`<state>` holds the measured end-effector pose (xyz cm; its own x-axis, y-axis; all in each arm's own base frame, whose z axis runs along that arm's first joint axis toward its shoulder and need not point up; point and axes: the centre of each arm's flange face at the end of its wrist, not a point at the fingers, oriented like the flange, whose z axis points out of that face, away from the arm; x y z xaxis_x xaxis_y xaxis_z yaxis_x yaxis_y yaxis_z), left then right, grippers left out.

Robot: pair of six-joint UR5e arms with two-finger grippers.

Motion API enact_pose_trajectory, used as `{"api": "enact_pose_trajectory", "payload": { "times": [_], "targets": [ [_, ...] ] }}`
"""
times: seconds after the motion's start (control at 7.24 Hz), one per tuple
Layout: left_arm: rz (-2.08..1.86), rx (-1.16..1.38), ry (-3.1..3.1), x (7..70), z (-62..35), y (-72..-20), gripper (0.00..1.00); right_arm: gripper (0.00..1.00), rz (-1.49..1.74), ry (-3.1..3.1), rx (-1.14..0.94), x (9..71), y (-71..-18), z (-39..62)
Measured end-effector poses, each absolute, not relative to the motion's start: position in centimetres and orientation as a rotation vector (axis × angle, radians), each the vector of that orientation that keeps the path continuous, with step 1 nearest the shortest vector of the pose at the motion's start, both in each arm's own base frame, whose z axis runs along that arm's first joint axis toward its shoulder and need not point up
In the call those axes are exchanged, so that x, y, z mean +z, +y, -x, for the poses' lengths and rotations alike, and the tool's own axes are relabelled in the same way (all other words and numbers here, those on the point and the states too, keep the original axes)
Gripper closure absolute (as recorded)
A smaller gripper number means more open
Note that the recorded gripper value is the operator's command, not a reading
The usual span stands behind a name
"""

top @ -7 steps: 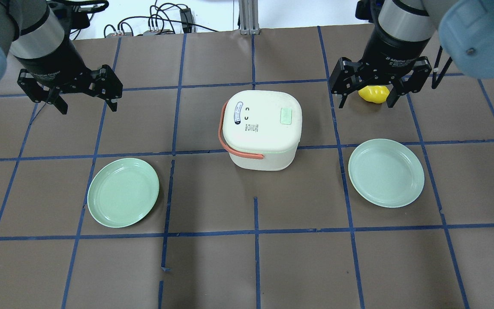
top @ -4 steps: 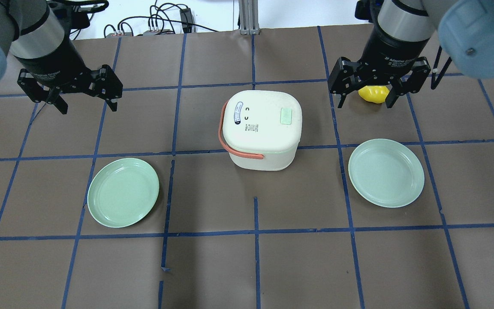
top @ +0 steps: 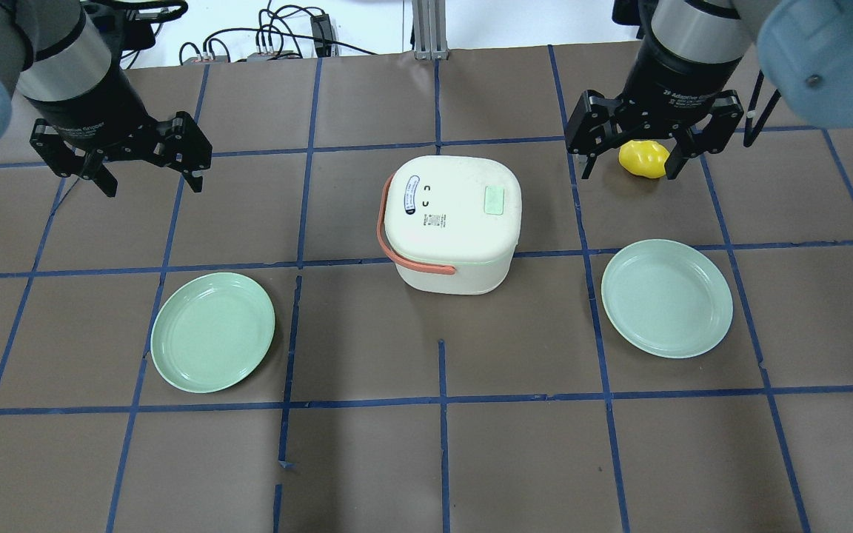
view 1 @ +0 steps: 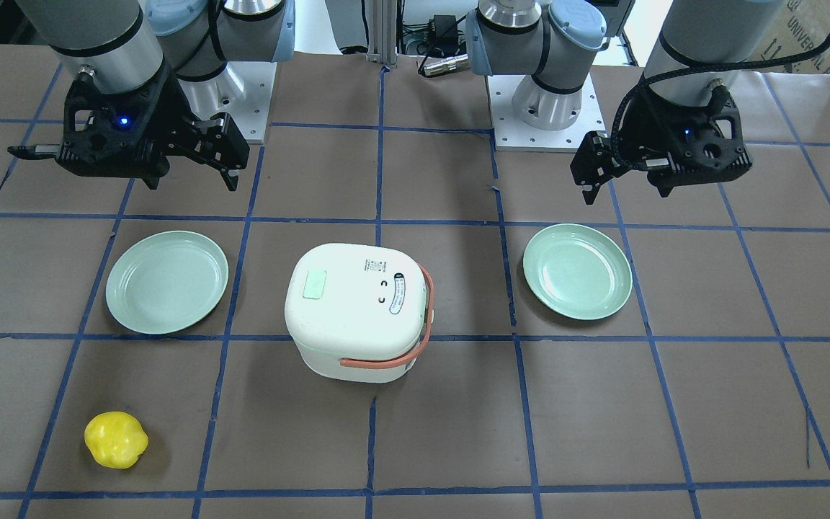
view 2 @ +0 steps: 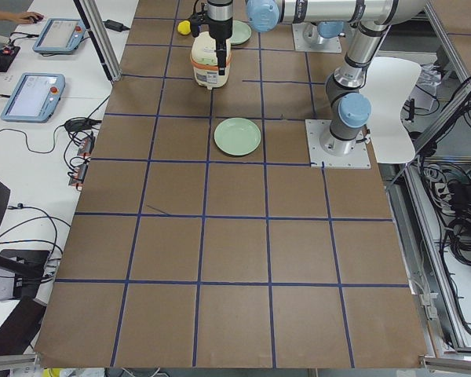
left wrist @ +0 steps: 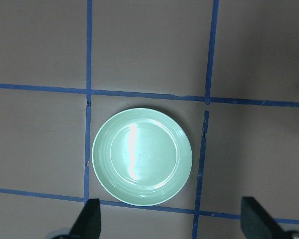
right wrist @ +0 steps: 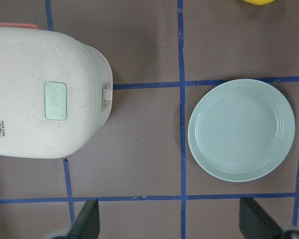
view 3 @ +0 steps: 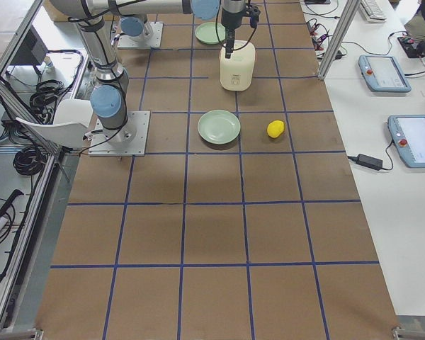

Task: Press rice cooker button
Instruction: 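Move the right gripper over the rice cooker's green lid button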

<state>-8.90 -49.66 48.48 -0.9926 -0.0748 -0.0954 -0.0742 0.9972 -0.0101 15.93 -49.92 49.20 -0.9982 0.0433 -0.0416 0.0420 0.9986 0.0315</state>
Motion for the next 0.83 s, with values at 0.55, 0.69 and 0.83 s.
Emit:
{"api": "enact_pose_trajectory", "payload": {
  "times": [0.55,0.69,0.83],
  "targets": [
    [0.114,-0.009,3.043,48.5,8.9,-49.7,0.0,0.72,-0.045,3.073,-0.037,48.1,-53.3,-23.9],
    [0.114,-0.009,3.044,48.5,8.9,-49.7,0.0,0.87,-0.034,3.057,-0.02,46.1,-54.1,-26.4],
    [0.114,-0.009,3.044,48.5,8.9,-49.7,0.0,0.92,-0.032,3.039,0.02,44.1,-54.7,-27.7]
  ]
}}
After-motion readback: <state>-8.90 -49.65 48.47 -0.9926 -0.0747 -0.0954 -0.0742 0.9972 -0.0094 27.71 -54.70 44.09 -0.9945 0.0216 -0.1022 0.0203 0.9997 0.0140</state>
